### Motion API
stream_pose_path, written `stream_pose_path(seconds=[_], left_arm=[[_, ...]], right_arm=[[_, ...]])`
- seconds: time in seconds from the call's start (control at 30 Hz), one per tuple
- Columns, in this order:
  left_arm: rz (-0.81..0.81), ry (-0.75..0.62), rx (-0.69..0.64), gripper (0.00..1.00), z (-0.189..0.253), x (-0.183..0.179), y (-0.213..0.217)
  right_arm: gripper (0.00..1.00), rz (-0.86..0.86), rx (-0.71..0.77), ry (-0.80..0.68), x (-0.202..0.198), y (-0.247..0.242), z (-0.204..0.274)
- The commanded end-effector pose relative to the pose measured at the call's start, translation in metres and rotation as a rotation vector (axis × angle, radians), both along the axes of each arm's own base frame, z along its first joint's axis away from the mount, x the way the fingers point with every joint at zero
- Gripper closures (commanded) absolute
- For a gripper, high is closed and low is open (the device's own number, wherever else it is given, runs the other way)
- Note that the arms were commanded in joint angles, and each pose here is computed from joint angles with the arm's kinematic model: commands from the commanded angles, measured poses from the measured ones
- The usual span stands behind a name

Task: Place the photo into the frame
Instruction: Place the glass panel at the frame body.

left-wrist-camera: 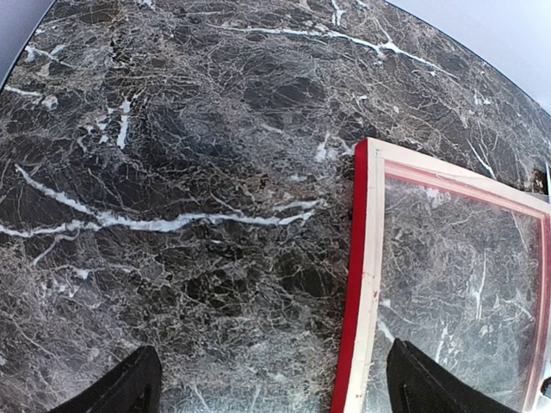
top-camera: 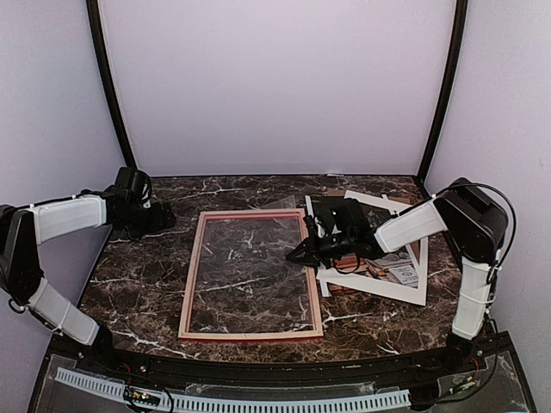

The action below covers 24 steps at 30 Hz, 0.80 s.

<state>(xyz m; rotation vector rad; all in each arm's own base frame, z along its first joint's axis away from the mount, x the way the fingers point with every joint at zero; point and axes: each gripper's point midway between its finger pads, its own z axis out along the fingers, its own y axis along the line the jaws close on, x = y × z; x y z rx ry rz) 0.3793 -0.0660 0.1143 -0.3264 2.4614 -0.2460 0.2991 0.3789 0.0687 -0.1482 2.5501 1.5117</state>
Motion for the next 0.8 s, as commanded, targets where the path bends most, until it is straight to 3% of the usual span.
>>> stream_pose_path(seconds=[0.0, 0.77], left_arm=[[-0.011, -0.004, 0.001, 0.06, -0.0003, 0.0008, -0.0025], [-0.014, 0.001, 0.003, 0.06, -0.0018, 0.0003, -0.0034]], right_arm=[[1.00, -0.004, 0.022, -0.060, 0.0050, -0.0015, 0.0195], [1.00, -0.016, 0.007, -0.060, 0.0055, -0.0039, 0.0182]])
